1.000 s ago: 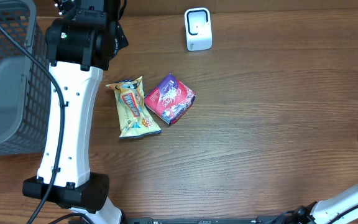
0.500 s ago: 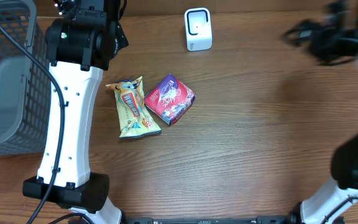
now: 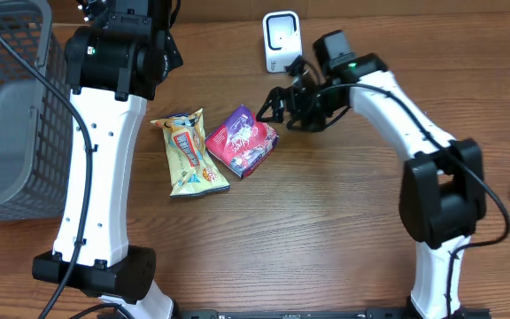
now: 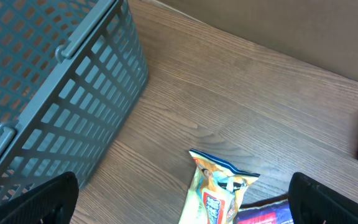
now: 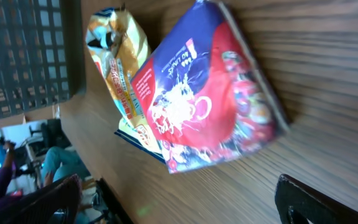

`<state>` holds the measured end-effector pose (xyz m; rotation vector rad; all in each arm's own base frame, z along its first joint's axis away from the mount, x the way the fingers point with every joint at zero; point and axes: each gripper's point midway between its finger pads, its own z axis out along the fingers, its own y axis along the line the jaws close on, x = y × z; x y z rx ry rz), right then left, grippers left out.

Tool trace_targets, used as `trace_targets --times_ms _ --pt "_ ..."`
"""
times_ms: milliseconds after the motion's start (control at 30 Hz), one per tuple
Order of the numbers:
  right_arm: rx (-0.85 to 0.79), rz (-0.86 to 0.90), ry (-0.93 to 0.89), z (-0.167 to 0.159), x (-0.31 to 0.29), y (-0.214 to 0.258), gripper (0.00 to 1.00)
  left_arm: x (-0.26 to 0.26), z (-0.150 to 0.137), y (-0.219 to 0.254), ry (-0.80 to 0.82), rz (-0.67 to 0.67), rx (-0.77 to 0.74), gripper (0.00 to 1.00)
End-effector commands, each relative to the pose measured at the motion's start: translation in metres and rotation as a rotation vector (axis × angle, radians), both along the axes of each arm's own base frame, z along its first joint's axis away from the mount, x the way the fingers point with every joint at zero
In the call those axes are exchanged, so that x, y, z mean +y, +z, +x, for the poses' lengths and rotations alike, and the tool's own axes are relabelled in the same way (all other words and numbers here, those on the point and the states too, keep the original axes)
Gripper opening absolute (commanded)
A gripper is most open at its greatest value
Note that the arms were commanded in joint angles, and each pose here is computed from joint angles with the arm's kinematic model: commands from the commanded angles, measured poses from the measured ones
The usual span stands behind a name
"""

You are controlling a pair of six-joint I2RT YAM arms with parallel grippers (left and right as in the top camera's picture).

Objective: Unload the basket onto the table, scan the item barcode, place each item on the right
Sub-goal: 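Reach the right gripper to the purple snack box and grasp it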

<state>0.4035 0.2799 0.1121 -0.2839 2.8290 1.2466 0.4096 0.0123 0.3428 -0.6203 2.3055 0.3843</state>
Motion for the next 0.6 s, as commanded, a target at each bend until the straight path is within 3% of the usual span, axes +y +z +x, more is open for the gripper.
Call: trace_targets --times_ms 0,300,433,567 --pt "0.039 -0.017 -0.027 0.008 -0.003 -0.025 1.00 -0.002 0.003 0.000 0.011 -0.001 -0.010 1.00" --pt "0.093 -0.044 -0.027 0.016 -0.005 -0.089 1.00 -0.002 0.003 0.000 0.010 -0.001 -0.011 1.00" --pt "0.116 0.002 -0.001 0.010 0.007 -0.095 1.00 -0.002 0.003 0.000 0.011 -0.002 -0.011 1.00" --pt "0.133 0.074 0.032 0.004 0.020 -0.087 0.86 -0.002 0.003 0.000 0.010 -0.001 -0.010 1.00"
